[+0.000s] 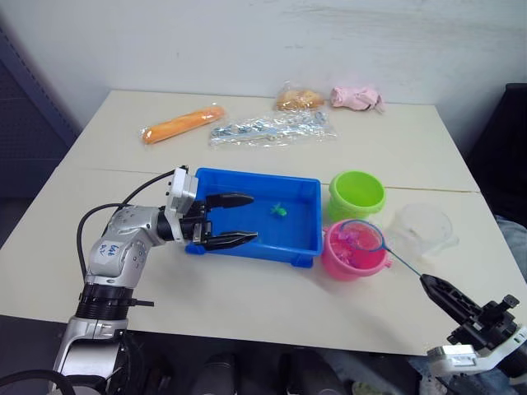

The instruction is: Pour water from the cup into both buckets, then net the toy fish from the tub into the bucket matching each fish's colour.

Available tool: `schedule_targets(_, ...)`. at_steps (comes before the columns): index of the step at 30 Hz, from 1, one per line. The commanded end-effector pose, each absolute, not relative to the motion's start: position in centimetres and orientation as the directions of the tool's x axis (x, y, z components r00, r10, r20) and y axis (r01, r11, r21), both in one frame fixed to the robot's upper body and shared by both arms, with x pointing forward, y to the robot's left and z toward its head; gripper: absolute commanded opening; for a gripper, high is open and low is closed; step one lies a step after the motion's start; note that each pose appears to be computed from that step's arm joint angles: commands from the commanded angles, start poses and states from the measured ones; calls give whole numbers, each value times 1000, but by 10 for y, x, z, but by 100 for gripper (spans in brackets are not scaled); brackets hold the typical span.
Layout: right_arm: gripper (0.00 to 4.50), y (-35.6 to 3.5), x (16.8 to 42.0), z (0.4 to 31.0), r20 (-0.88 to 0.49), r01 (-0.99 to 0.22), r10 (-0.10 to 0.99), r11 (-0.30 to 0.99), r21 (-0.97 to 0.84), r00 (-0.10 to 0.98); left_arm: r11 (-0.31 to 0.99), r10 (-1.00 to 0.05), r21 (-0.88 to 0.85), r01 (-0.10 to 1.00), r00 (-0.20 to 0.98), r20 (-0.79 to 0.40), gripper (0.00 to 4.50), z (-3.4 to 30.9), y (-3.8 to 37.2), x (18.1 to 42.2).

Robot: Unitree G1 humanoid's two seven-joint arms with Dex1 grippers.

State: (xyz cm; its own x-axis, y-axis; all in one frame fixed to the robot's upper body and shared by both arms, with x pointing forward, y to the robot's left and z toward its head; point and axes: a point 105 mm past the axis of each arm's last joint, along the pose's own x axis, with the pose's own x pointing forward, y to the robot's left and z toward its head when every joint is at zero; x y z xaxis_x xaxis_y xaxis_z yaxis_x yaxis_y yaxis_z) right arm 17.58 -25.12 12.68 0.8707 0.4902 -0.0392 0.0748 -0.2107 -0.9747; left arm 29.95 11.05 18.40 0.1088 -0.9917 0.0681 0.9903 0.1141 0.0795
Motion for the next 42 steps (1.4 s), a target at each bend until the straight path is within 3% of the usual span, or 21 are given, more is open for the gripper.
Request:
schedule_targets(1,0,-249,176,135,-1,114,484,-208,-971,875,97,-994,116,989,90,63,436,190,108,296)
schedule_targets(12,0,-265,177,146,17,123,429,-220,-968,903,61,-998,120,991,58,36,436,188,107,295)
schedule_targets(16,0,-258,176,165,86,165,470,-127,-978,878,72,-997,120,990,68,35,436,187,110,296)
schedule_targets(18,0,-250,178,175,127,142,497,7,-990,859,99,-995,109,989,96,36,436,186,120,297)
schedule_targets(20,0,-244,182,184,146,84,516,142,-986,844,138,-990,94,986,134,42,436,185,131,297)
schedule_targets(24,0,-226,200,199,154,-155,572,455,-877,805,302,-952,63,951,298,69,436,184,166,301)
schedule_targets(28,0,-199,222,215,134,-391,658,585,-710,741,455,-889,45,890,450,80,436,180,201,297)
schedule_targets(31,0,-178,233,210,17,-607,732,578,-546,681,531,-847,48,846,527,70,436,176,221,290)
schedule_targets(34,0,-168,245,203,-102,-726,749,586,-361,655,571,-820,64,818,567,71,436,177,230,285)
schedule_targets(42,0,-162,266,194,-287,-816,764,548,-184,578,569,-822,135,811,566,60,436,196,222,285)
